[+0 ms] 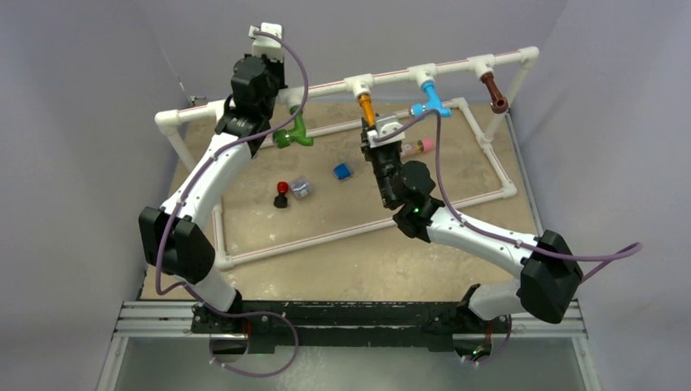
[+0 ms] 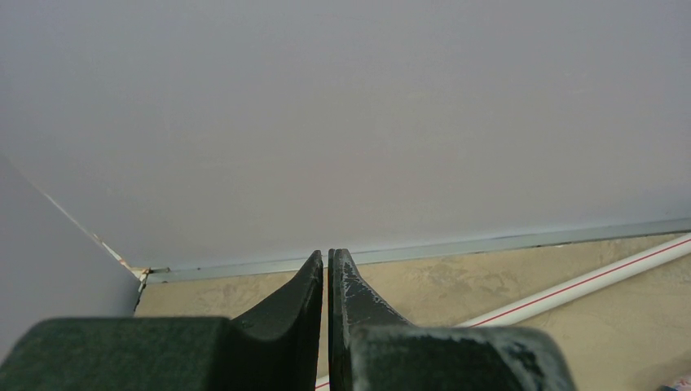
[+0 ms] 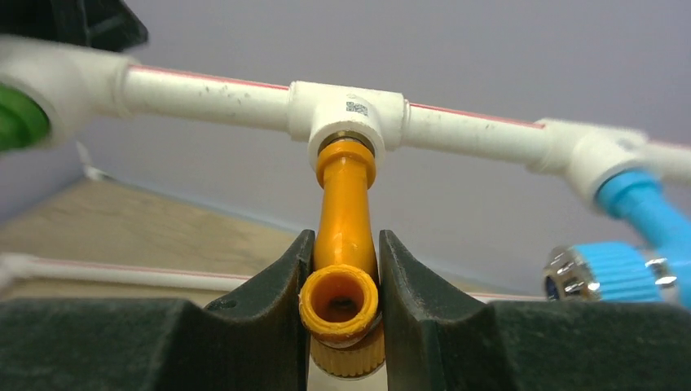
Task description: Install the water faucets
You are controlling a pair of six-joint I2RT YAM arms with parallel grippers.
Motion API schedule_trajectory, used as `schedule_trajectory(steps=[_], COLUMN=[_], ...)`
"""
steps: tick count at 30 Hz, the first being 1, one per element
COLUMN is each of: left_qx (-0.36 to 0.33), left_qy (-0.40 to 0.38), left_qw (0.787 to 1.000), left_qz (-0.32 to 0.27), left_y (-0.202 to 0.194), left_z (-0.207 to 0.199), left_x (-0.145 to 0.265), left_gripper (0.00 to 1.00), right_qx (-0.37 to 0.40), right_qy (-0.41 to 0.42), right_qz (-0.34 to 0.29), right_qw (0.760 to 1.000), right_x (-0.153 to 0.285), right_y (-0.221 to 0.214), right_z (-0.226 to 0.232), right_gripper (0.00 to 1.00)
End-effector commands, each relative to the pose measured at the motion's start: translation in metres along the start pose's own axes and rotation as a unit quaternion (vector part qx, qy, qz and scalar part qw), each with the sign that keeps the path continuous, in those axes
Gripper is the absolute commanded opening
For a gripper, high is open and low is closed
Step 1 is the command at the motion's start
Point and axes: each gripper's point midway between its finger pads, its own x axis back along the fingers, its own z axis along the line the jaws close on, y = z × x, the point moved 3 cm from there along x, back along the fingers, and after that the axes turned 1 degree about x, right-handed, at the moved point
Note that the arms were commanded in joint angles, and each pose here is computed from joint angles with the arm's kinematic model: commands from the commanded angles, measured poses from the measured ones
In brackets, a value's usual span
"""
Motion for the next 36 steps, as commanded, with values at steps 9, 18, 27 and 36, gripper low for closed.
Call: schedule_trajectory(steps=[9, 18, 27, 36], left_qx=[-0.032, -0.029, -0.026, -0.027], left_qy=[-0.020, -0.023, -0.026, -0.025], left_qw=[0.992, 0.992, 0.992, 0.992], left_qz=[0.120, 0.117, 0.120, 0.118], left_y=[-0.075, -0.073, -0.075, -0.073], left_z=[-0.010, -0.010, -0.012, -0.012], left_x=[0.001, 0.002, 0.002, 0.003], left_gripper=[0.04, 0.04, 0.04, 0.04], right_qx=[-0.496, -0.693, -0.826, -0.871], right_qy=[0.075, 0.080, 0.098, 0.104], right_qz=[-0.079, -0.095, -0.099, -0.106], right_qw=[0.861, 0.710, 0.546, 0.468], right_x=[0.009, 0.024, 0.035, 0.035], right_y=[0.058, 0.076, 0.081, 0.079], right_z=[0.032, 0.022, 0.015, 0.010], right_gripper=[0.00, 0.00, 0.00, 0.00])
